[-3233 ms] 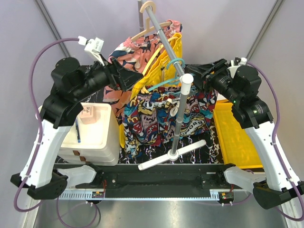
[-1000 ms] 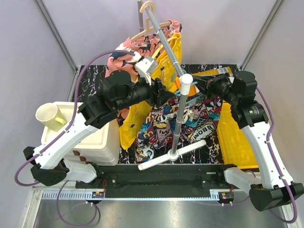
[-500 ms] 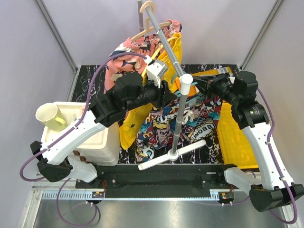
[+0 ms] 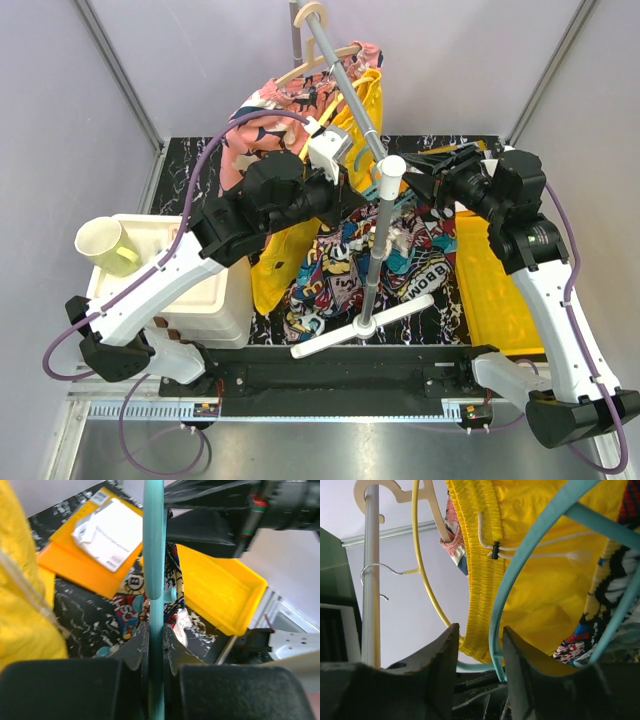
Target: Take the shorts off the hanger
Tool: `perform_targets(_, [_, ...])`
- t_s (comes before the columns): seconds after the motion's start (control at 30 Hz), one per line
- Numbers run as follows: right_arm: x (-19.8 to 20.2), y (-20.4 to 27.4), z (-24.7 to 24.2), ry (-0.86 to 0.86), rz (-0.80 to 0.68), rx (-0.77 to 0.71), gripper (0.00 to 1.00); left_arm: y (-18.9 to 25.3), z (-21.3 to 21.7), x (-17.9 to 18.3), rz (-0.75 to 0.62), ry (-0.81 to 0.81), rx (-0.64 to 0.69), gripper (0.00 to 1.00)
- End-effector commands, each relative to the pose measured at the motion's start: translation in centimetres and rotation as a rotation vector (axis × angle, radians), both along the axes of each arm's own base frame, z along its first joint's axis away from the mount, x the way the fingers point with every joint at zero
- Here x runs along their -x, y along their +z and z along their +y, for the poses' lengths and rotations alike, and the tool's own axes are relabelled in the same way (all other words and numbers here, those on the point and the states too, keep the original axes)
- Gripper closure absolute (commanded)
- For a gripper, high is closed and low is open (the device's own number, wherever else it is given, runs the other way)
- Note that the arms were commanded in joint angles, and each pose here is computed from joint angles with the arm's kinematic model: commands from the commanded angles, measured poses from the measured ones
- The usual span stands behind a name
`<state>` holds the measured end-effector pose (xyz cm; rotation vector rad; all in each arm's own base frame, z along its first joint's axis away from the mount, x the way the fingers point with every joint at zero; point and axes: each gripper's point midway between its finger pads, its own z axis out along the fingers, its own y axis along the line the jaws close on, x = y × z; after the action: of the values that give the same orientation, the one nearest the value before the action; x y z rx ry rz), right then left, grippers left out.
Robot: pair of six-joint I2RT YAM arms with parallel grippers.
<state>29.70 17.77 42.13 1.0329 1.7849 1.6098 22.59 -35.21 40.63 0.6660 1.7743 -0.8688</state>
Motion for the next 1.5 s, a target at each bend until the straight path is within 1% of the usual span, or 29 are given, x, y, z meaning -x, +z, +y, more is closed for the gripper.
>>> perform_targets(0.0, [0.9, 1.5, 0.0, 0.015, -0.131, 0.059, 0.45, 3.8, 1.7, -1.3, -0.061, 0.107, 0.087, 1.00])
perform_targets(0.03, [0.9, 0.8, 0.0, 0.021, -0.136, 0.094, 0.36, 4.0, 2.0, -1.5, -0.066, 0.127, 0.088, 1.00])
perform_targets(0.1, [0.8, 0.3, -0.2, 0.016, -0.146, 0.140, 0.27, 4.0, 2.5, -1.7, -0.069, 0.152, 0.090, 1.00])
perform_targets(0.13, [0.9, 0.0, -0.4, 0.019, -0.161, 0.186, 0.20, 4.1, 2.6, -1.7, -0.073, 0.157, 0.090, 1.00])
perform_targets(0.2, [0.8, -0.3, -0.7, 0.009, -0.182, 0.245, 0.14, 4.1, 2.5, -1.5, -0.076, 0.141, 0.086, 1.00])
perform_targets(0.23, [1.0, -0.3, -1.1, 0.014, -0.215, 0.316, 0.10, 4.2, 2.5, -1.5, -0.080, 0.137, 0.085, 1.00])
perform_targets(0.27, [0.7, -0.4, -1.5, -0.004, -0.226, 0.366, 0.09, 4.2, 2.5, -1.3, -0.082, 0.132, 0.085, 1.00])
perform_targets(0.3, [0.6, -0.6, -2.0, -0.002, -0.279, 0.469, 0.08, 4.2, 2.5, -1.3, -0.080, 0.128, 0.085, 1.00])
perform_targets(0.33, [1.0, -0.3, -2.7, -0.007, -0.285, 0.537, 0.08, 4.6, 2.7, -1.1, -0.085, 0.126, 0.094, 1.00])
perform_targets(0.37, [0.4, -0.6, -3.6, -0.038, -0.290, 0.616, 0.06, 4.6, 2.7, -1.0, -0.087, 0.122, 0.095, 1.00])
perform_targets(0.4, [0.4, -0.9, -4.3, -0.031, -0.340, 0.728, 0.06, 4.7, 2.7, -0.8, -0.088, 0.112, 0.097, 1.00])
perform_targets(0.5, [0.2, -0.9, -7.0, -0.110, -0.390, 0.915, 0.03, 5.2, 3.0, -0.4, -0.093, 0.104, 0.111, 1.00])
perform_targets(0.57, [0.2, -0.9, -8.4, -0.156, -0.396, 0.989, 0.05, 5.5, 3.1, -0.2, -0.095, 0.099, 0.117, 1.00])
perform_targets(0.63, [-0.3, -1.9, -8.6, -0.131, -0.395, 1.046, 0.10, 5.5, 3.1, -0.1, -0.093, 0.092, 0.120, 1.00])
perform_targets(0.7, [-0.9, -3.1, -8.7, -0.101, -0.366, 1.066, 0.11, 5.7, 3.0, 0.0, -0.091, 0.087, 0.126, 1.00])
perform_targets(0.77, [-1.4, -4.2, -8.1, -0.054, -0.354, 1.049, 0.11, 5.8, 3.0, 0.1, -0.092, 0.082, 0.129, 1.00])
perform_targets(0.87, [-1.8, -4.5, -6.6, 0.001, -0.408, 1.006, 0.11, 6.0, 3.2, 0.2, -0.092, 0.087, 0.134, 1.00])
perform_targets(1.0, [-2.5, -4.8, -5.6, 0.015, -0.434, 0.952, 0.12, 6.1, 3.4, 0.3, -0.090, 0.087, 0.142, 1.00])
perform_targets(1.13, [-3.1, -6.3, -4.6, 0.060, -0.407, 0.906, 0.19, 6.4, 3.4, 0.5, -0.088, 0.081, 0.150, 1.00])
perform_targets(1.23, [-3.3, -6.6, -4.3, 0.056, -0.415, 0.877, 0.20, 6.4, 3.5, 0.8, -0.086, 0.075, 0.152, 1.00])
perform_targets(1.33, [-3.4, -6.9, -3.8, 0.064, -0.417, 0.841, 0.26, 6.5, 3.7, 0.8, -0.087, 0.077, 0.157, 1.00])
perform_targets(1.37, [-3.6, -7.0, -3.7, 0.060, -0.411, 0.821, 0.30, 6.5, 3.7, 0.9, -0.087, 0.077, 0.157, 1.00])
perform_targets(1.47, [-3.4, -7.2, -3.4, 0.063, -0.411, 0.785, 0.33, 6.5, 3.8, 0.9, -0.088, 0.079, 0.158, 1.00])
